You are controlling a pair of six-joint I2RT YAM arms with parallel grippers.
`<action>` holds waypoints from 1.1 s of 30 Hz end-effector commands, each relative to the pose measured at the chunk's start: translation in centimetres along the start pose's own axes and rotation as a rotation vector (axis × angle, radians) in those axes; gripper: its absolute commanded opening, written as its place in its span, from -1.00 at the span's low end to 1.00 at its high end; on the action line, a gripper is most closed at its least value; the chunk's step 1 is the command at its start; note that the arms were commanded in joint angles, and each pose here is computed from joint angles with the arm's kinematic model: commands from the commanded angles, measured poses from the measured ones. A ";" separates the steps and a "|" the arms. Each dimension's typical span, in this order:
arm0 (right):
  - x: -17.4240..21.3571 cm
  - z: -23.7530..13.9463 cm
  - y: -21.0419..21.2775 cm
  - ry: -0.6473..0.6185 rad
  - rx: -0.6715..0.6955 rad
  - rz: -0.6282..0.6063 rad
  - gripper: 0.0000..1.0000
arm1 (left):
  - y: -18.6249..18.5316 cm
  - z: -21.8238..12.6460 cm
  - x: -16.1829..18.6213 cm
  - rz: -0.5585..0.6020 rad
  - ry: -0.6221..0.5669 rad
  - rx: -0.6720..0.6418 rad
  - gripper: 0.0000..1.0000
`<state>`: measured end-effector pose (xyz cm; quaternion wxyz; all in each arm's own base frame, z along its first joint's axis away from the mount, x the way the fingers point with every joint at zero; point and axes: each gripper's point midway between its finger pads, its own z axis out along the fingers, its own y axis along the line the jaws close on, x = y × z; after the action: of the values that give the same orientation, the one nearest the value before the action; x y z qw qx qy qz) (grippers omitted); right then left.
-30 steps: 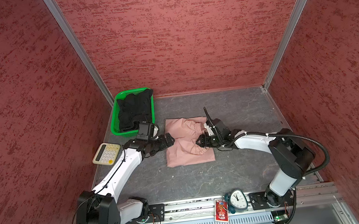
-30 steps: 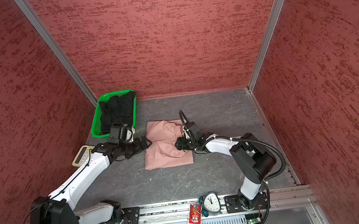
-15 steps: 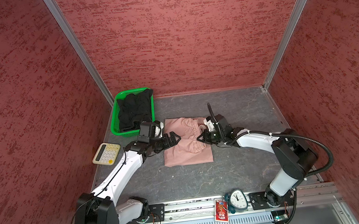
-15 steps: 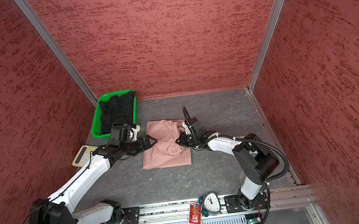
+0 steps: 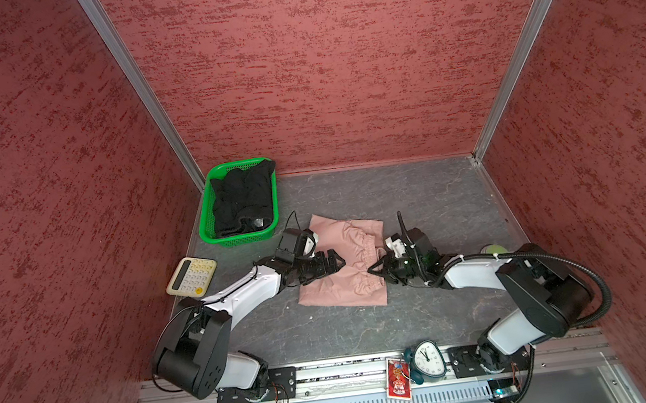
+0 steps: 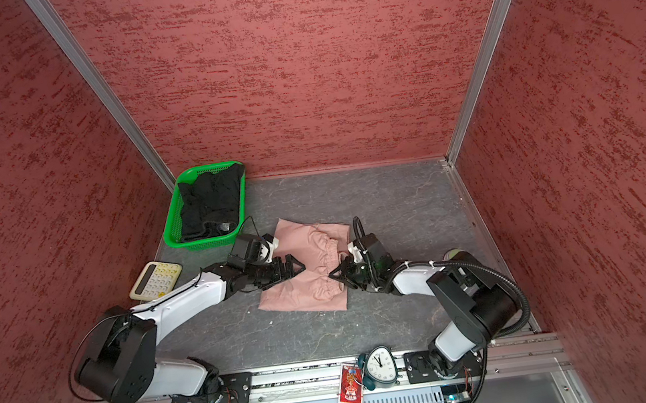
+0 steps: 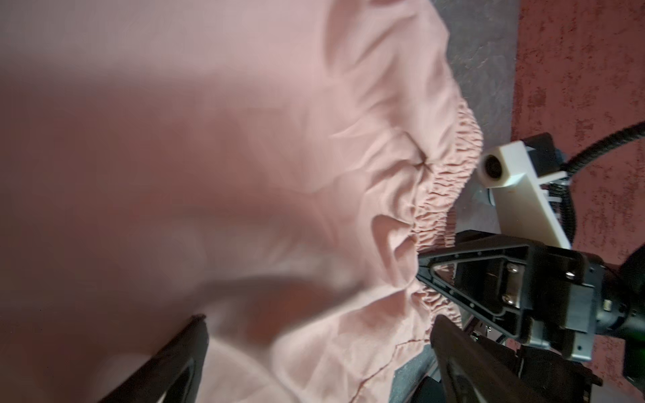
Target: Fold and stack the shorts
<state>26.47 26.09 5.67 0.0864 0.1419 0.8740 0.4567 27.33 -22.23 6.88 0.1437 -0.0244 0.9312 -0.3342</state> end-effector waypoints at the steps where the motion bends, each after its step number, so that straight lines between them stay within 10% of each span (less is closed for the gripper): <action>1: -1.7 -1.1 0.5 -0.074 0.066 -0.079 0.01 | 0.3 1.2 0.0 0.029 -0.021 -0.015 0.99; 7: -5.1 -6.6 2.1 -0.244 0.339 -0.300 0.40 | -0.6 3.4 1.6 0.105 0.036 -0.035 0.99; 23: -7.1 -4.0 8.8 -0.254 0.090 -0.469 -0.19 | -3.6 -2.8 -1.3 0.195 -0.118 -0.064 0.99; 28: -7.0 0.4 6.4 -0.164 0.029 -0.410 -0.57 | -3.3 -4.6 -2.3 0.201 -0.188 -0.081 0.99; 33: -8.5 1.6 1.0 -0.153 0.084 -0.295 -0.54 | -1.9 -6.3 -2.6 0.158 -0.220 -0.083 0.99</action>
<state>33.98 25.92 5.96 0.2046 0.0309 0.9078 0.3649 28.20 -20.95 13.76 0.2679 0.0160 0.9182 -0.2914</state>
